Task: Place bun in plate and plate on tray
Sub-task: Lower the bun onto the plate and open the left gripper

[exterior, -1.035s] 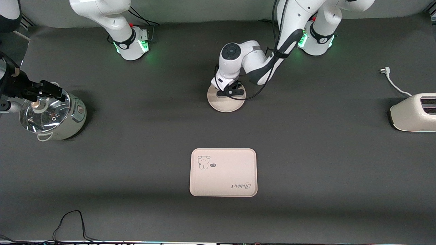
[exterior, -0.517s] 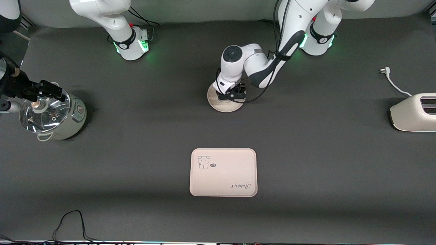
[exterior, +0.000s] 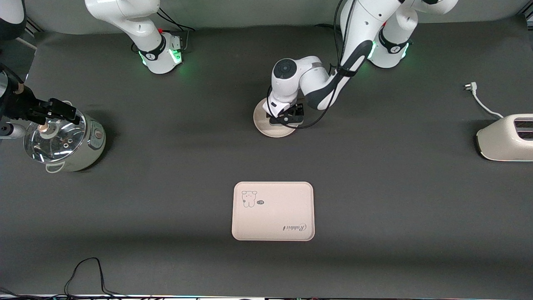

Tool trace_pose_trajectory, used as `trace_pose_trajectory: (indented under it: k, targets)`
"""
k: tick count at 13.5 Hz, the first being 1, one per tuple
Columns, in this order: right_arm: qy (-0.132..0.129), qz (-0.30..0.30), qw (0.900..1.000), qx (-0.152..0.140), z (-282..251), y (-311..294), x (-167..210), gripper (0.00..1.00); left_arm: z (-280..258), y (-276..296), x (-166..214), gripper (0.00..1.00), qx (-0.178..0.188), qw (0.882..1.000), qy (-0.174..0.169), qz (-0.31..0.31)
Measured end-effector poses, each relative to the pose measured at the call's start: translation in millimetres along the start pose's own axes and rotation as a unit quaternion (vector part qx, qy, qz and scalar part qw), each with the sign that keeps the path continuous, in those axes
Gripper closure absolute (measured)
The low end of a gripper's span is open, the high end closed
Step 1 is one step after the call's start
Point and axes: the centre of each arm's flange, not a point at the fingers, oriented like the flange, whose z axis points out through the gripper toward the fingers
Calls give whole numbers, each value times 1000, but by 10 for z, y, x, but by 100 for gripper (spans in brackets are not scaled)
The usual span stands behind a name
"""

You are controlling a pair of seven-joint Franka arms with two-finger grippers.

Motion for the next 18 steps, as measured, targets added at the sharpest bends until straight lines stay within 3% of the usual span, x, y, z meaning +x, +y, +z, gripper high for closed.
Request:
trace_pose_trajectory:
  k: [14, 18]
  targets:
    - [0, 0, 1000, 0, 0, 0, 0, 0, -38, 21, 31, 0, -3, 1000, 5, 0]
    - [0, 0, 1000, 0, -7, 1, -5, 0, -545, 146, 261, 0, -30, 999, 46, -6]
